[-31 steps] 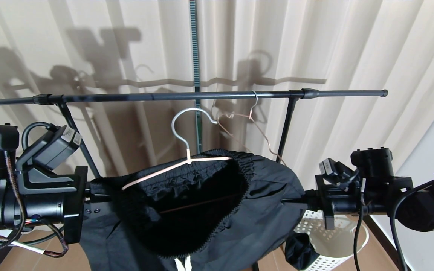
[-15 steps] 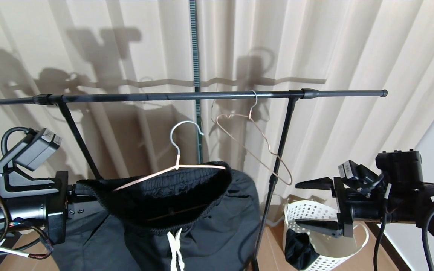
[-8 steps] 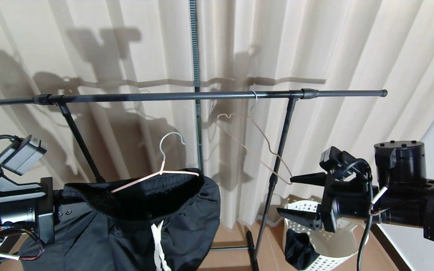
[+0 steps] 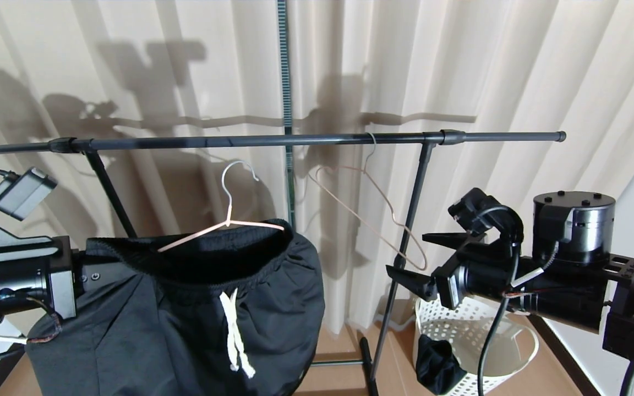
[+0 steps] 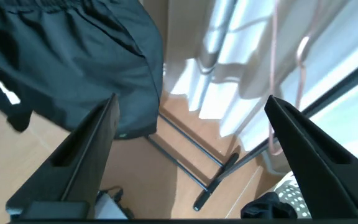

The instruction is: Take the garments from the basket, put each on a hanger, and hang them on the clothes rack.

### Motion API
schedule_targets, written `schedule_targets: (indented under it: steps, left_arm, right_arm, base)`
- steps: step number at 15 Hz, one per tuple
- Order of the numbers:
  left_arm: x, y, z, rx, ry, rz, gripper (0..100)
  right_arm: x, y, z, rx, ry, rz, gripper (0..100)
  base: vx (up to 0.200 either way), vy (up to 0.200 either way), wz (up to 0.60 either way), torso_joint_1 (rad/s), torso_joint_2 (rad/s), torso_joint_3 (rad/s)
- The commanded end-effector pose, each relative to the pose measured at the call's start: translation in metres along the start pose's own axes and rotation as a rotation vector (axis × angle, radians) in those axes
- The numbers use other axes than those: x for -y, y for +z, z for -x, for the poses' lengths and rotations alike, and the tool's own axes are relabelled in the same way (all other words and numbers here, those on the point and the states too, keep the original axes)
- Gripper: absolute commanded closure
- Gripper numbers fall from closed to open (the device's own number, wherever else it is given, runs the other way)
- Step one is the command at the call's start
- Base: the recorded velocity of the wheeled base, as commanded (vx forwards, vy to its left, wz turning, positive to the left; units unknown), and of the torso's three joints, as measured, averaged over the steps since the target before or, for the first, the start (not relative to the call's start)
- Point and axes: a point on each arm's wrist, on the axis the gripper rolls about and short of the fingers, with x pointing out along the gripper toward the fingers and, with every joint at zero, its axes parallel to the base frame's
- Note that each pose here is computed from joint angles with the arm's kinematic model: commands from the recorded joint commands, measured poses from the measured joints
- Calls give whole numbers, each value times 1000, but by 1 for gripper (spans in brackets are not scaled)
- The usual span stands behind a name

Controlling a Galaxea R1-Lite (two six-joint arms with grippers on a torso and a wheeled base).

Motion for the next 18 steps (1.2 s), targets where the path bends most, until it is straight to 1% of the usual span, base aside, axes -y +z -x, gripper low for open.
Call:
schedule_targets:
  steps: [1,2,3,4,7,9,11,13,15,17,18]
  left_arm:
    - [-10,10,-6,7,5,22,100]
    - [-17,19,-10,13,24,43,100]
    - [-20,23,-13,16,33,50,100]
    - [-27,33,-23,17,42,65,100]
    - [-40,54,-41,32,82,99,100]
    - [-52,65,-58,35,79,96,100]
    - [-61,73,-71,42,67,114,100]
    - [-72,80,-83,48,90,122,100]
    - [-81,81,-93,45,108,138,100]
    - [-84,80,-100,40,122,162,100]
    - [-87,80,-104,38,136,164,100]
  right_arm:
    - [-2,-6,-9,-19,-9,-5,0]
    - [-1,-5,-12,-7,-40,-3,0]
    - [-1,-6,-12,-8,-44,-3,0]
    - [-1,-6,-12,-8,-46,-3,0]
    - [-1,-7,-13,-12,-45,-3,0]
    - [-1,-7,-14,-15,-45,-4,0]
    - [-1,-10,-16,-24,-44,-5,0]
    - [-1,-10,-16,-28,-46,-4,0]
    - [-1,-11,-16,-29,-46,-5,0]
    - [-1,-10,-16,-28,-46,-5,0]
    - [-1,-11,-16,-29,-46,-5,0]
  base:
    - [0,0,0,0,0,0]
    - [0,0,0,0,0,0]
    - [0,0,0,0,0,0]
    - [0,0,0,0,0,0]
    - [0,0,0,0,0,0]
    - [0,0,0,0,0,0]
    - [0,0,0,0,0,0]
    - [0,0,0,0,0,0]
    - [0,0,0,0,0,0]
    - [0,0,0,0,0,0]
    - [0,0,0,0,0,0]
